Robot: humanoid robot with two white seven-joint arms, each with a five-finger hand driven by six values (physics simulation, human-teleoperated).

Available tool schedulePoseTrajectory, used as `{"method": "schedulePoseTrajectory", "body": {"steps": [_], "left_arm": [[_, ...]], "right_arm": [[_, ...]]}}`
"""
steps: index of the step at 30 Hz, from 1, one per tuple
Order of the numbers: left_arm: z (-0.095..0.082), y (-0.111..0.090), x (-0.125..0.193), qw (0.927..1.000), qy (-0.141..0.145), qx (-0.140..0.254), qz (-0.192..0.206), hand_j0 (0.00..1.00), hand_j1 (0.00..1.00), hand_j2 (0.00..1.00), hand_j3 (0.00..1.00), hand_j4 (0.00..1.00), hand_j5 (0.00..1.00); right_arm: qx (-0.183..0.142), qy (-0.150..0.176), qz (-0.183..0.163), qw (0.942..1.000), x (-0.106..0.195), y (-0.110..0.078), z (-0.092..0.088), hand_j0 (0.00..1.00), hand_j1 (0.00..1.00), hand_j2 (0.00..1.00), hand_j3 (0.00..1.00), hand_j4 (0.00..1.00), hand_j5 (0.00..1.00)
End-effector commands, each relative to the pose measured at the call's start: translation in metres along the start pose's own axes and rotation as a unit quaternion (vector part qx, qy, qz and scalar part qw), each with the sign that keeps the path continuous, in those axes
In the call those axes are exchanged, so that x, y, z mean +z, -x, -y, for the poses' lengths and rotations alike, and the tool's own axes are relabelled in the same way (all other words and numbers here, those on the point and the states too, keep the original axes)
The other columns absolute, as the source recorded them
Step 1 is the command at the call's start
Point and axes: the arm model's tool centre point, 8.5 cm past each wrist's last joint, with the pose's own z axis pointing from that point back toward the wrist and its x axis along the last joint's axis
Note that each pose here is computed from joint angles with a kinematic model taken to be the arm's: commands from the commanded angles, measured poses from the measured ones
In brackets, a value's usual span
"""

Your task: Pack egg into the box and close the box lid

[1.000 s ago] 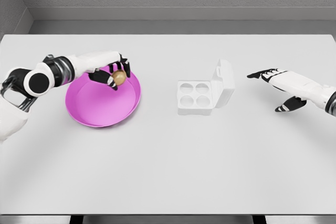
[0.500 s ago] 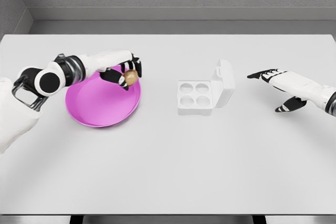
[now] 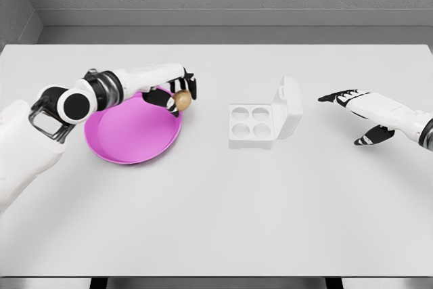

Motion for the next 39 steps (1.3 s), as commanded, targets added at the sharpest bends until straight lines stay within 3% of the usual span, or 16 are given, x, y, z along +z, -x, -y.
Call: {"method": "schedulePoseTrajectory", "body": {"steps": [1,39], "left_arm": [[0.001,-0.005,-0.003,1.0000,-0.001,0.002,0.007,0.38,0.38,0.38,0.38,0.38,0.38],[0.006,-0.046,-0.032,0.9982,-0.002,0.016,0.058,0.36,0.36,0.36,0.36,0.36,0.36]], "right_arm": [[-0.002,0.001,0.000,1.0000,0.000,0.000,0.001,1.00,1.00,1.00,1.00,1.00,1.00],[-0.001,0.003,0.003,1.0000,0.000,-0.002,0.002,1.00,1.00,1.00,1.00,1.00,1.00]]}}
